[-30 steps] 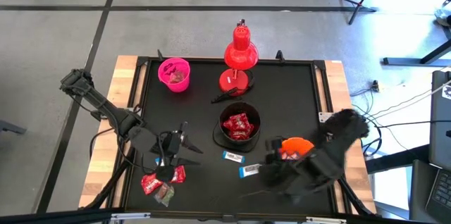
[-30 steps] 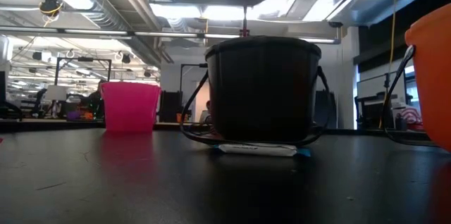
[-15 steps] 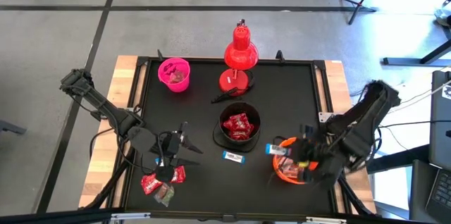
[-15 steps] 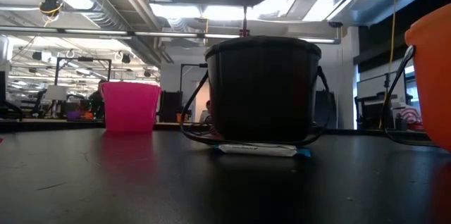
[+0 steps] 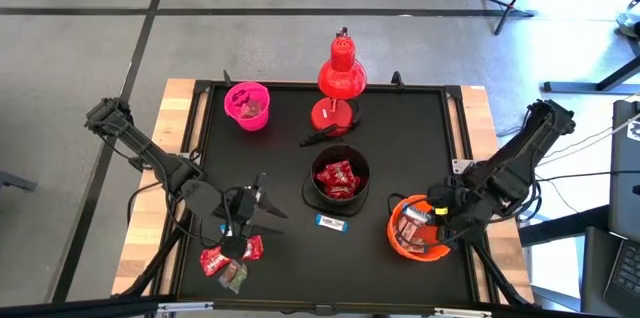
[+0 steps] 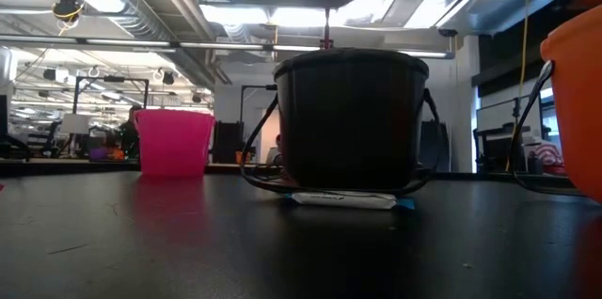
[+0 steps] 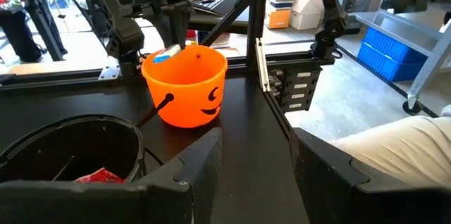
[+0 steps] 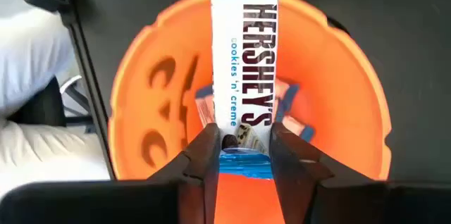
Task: Organize candy in baskets
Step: Put the white chocolate into the orange bucket
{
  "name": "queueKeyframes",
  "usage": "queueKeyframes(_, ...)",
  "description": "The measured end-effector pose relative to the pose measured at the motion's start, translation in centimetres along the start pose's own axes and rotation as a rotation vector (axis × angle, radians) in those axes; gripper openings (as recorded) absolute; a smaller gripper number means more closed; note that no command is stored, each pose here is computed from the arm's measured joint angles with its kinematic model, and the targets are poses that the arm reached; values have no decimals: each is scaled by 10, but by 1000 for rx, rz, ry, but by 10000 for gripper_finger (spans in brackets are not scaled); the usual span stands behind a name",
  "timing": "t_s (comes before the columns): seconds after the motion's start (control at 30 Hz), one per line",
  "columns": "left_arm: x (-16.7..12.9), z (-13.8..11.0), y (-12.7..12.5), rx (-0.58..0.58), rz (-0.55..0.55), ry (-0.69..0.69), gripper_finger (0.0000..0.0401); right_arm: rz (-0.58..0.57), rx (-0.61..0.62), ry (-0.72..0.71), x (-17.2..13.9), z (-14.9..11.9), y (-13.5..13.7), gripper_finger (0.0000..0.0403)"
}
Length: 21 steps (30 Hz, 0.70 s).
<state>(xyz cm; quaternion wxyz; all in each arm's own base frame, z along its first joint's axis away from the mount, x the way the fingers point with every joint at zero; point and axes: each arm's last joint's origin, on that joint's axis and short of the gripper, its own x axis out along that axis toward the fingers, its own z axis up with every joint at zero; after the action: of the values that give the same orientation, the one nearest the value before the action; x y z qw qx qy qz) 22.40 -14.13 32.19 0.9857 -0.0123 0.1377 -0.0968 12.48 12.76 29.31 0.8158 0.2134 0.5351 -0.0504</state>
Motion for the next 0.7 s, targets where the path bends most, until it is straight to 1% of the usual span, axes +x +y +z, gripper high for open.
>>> queueKeyframes(0.13,0,0,0,-9,0,1,158,-18,-2,14,4,-1,0,125)
queueKeyframes(0.27,0,0,0,-13,0,2,158,-32,-4,-13,5,-1,-1,160)
queueKeyframes(0.47,0,0,0,-13,0,2,158,-19,-1,-11,5,0,1,207)
queueKeyframes(0.57,0,0,1,-10,17,-1,158,16,7,-35,4,2,4,220)
queueKeyframes(0.7,0,0,2,-10,40,-4,158,108,-5,-113,-4,17,15,220)
